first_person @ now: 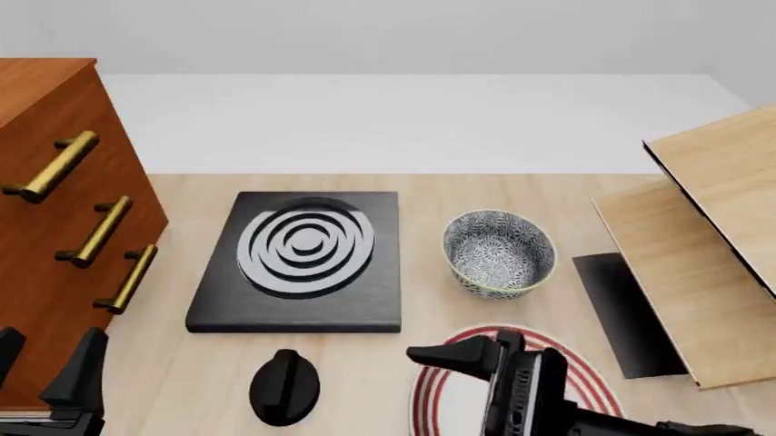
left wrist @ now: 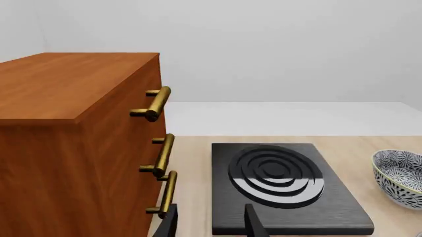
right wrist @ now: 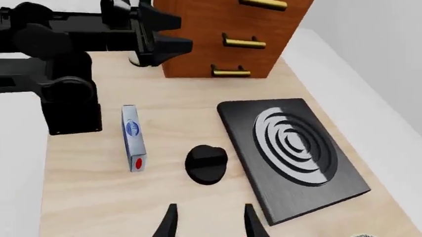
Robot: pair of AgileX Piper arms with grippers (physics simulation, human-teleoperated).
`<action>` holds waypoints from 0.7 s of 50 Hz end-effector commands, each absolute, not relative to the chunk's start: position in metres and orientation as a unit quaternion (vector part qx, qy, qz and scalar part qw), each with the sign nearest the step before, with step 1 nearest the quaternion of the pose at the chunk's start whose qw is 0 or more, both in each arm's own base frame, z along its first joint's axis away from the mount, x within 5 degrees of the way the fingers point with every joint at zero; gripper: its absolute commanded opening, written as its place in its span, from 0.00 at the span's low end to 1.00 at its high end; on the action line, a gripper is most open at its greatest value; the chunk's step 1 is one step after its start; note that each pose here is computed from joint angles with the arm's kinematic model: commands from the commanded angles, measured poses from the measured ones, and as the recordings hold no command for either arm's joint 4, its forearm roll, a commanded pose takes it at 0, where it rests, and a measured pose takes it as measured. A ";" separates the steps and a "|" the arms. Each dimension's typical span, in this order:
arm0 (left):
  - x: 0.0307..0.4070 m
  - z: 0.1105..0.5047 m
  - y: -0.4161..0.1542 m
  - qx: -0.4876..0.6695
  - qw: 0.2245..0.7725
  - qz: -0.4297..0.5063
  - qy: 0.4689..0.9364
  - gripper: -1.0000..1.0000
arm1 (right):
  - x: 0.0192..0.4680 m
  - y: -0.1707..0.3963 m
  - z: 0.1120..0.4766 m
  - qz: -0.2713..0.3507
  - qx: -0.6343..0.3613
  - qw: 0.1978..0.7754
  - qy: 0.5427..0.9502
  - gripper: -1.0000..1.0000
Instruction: Pick up the cream cheese and put it in the bowl.
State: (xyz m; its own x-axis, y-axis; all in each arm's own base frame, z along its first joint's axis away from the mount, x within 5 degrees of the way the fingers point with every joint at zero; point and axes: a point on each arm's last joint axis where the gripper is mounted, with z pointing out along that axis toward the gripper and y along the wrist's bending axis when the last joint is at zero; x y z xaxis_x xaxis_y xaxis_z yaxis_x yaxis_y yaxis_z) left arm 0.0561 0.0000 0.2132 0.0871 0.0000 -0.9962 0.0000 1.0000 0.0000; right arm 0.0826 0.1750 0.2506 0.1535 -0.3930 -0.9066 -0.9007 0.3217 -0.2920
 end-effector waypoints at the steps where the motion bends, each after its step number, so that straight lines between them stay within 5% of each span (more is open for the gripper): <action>1: 0.056 0.213 0.000 0.000 0.737 0.000 0.676 1.00 | 0.078 0.216 0.231 0.254 -0.568 0.508 0.596 1.00; 35: 0.056 0.213 0.000 0.000 0.737 0.000 0.676 1.00 | 0.061 0.297 0.189 0.293 -0.600 0.456 0.588 1.00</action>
State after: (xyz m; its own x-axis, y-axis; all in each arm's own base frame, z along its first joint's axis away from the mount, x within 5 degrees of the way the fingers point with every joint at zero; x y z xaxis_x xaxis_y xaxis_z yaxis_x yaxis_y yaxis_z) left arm 0.0561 0.0000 0.2132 0.0871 0.0000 -0.9962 0.0000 1.0000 0.0000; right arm 0.0673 0.2777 0.2029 0.1472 -0.4334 -0.8891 -0.9653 0.1332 -0.2248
